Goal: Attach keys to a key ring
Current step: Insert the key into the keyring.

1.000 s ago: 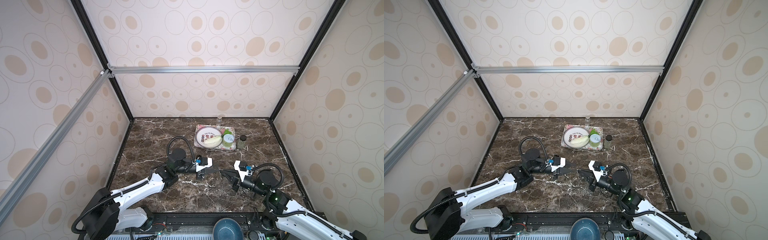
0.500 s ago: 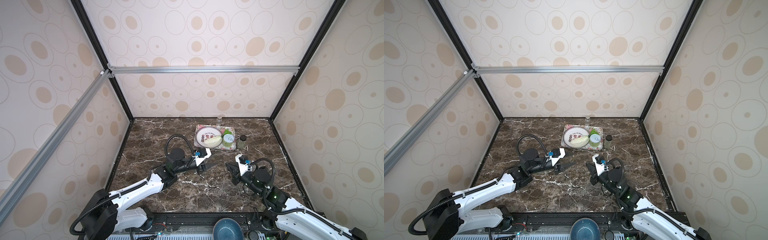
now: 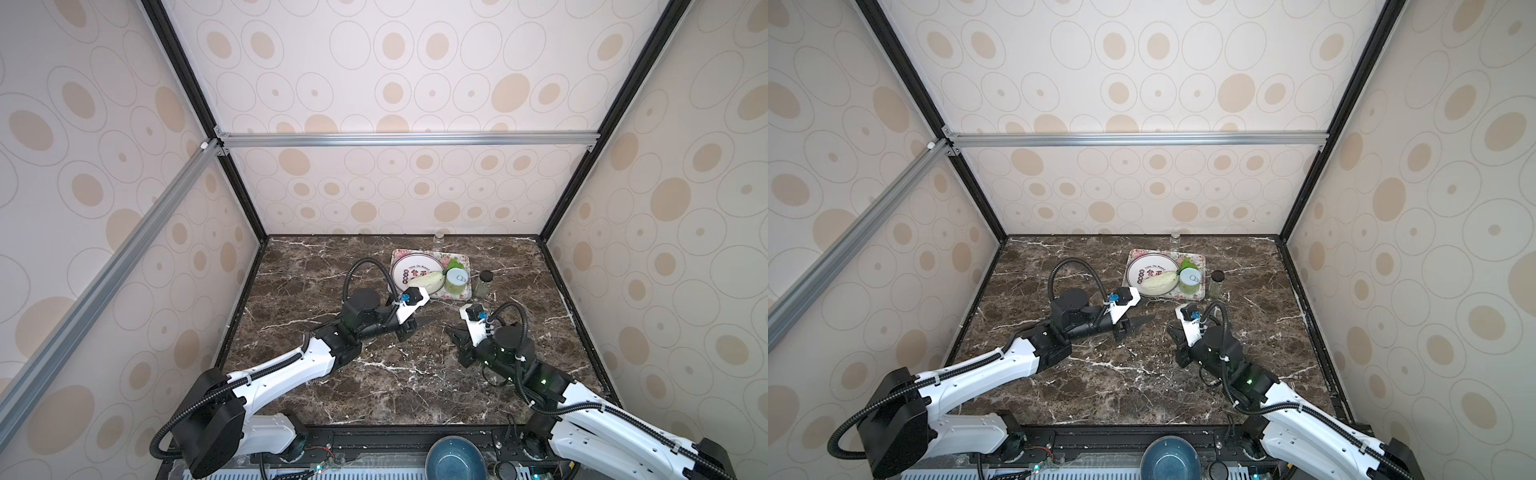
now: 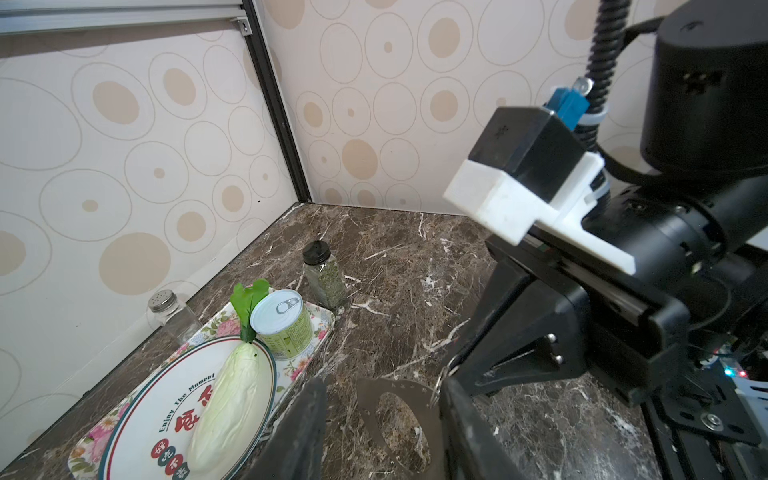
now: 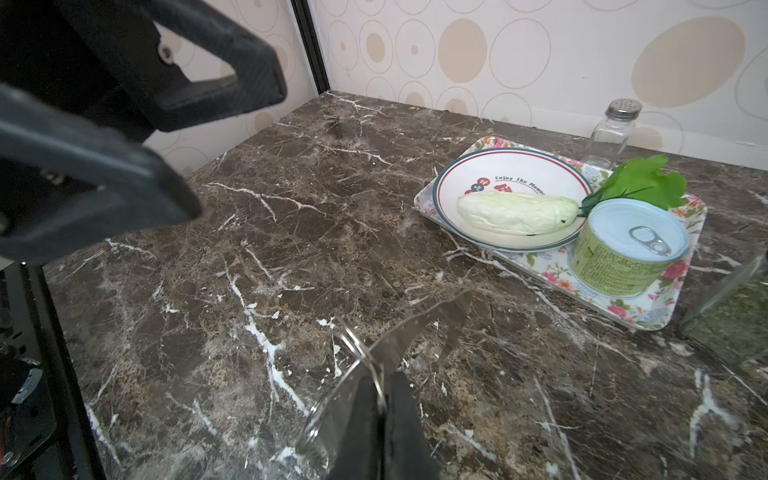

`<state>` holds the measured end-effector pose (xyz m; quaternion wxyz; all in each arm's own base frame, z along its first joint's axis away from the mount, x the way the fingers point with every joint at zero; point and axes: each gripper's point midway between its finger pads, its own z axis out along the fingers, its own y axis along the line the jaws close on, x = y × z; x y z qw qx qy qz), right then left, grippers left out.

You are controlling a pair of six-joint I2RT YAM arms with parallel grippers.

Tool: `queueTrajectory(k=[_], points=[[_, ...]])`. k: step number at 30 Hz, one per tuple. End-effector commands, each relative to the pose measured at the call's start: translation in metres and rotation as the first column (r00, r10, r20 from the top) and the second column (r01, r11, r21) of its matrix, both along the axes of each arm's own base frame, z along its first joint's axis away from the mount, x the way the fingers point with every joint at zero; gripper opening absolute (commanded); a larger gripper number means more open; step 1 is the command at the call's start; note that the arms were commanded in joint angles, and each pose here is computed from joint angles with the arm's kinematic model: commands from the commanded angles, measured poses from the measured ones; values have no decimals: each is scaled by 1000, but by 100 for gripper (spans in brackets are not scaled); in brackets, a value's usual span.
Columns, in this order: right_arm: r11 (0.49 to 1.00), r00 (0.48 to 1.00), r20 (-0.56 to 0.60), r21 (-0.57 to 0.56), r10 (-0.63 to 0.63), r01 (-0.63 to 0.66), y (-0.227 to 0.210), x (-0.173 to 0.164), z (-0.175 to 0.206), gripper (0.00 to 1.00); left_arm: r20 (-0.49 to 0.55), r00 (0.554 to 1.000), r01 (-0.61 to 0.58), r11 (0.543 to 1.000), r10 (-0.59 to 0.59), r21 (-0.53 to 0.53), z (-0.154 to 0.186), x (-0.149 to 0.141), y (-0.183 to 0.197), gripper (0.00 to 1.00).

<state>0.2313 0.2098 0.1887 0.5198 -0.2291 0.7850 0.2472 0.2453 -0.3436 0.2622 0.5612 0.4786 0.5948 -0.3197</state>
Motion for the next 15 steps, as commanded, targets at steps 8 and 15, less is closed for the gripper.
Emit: queueTrajectory(k=[8,15], points=[[999,998,41,26,40,-41,7,-2,18,0,55,996,69,997,-70,25,11,-10,-5,43],[999,998,36,13,45,-45,9,0,13,0,50,987,150,987,-152,53,7,-22,-11,42]])
